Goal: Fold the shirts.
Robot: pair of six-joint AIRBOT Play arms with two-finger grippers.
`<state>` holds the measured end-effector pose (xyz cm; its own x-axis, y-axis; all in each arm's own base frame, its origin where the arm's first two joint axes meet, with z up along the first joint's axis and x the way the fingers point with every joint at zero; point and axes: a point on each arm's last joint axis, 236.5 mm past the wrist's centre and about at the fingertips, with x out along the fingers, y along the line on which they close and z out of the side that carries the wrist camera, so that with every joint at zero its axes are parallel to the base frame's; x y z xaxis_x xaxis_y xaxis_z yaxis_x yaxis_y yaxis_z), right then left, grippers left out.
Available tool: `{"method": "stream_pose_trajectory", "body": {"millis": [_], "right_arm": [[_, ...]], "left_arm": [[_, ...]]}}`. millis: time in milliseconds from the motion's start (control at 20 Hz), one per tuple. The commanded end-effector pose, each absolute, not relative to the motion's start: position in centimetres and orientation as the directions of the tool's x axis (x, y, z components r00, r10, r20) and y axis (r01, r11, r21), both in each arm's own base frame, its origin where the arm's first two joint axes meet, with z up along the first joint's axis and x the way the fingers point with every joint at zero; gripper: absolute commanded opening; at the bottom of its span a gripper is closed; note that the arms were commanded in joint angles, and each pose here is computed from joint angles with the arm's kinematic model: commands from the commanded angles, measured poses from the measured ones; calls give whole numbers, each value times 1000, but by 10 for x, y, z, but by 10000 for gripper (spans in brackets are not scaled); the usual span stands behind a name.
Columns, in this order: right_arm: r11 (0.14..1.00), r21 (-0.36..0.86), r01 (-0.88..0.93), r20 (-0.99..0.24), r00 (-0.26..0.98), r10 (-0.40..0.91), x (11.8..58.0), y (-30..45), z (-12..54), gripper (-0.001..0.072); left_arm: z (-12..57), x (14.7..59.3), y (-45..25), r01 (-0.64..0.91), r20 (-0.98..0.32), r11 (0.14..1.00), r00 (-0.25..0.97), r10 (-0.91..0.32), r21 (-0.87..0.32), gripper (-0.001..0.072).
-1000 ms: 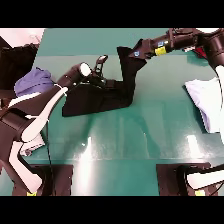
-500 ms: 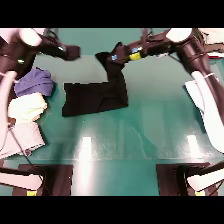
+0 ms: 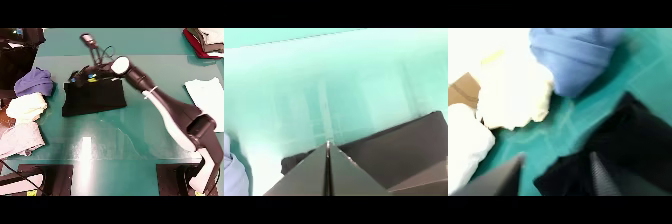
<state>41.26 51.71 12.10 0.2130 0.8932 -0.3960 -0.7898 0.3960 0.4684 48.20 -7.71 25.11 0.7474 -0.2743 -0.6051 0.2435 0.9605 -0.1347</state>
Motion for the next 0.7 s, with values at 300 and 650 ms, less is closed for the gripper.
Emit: {"method": "stream_pose_trajectory", "body": {"millis": [300, 650], "right_arm": [[599, 393, -698, -660, 240, 712, 443, 381, 73, 562], [691, 691, -212, -678, 141, 721, 468, 241, 0, 694]], "left_arm": [[235, 465, -76, 266, -673, 957, 687, -275, -119, 33], [233, 466, -76, 265, -676, 956, 683, -276, -122, 33]]}}
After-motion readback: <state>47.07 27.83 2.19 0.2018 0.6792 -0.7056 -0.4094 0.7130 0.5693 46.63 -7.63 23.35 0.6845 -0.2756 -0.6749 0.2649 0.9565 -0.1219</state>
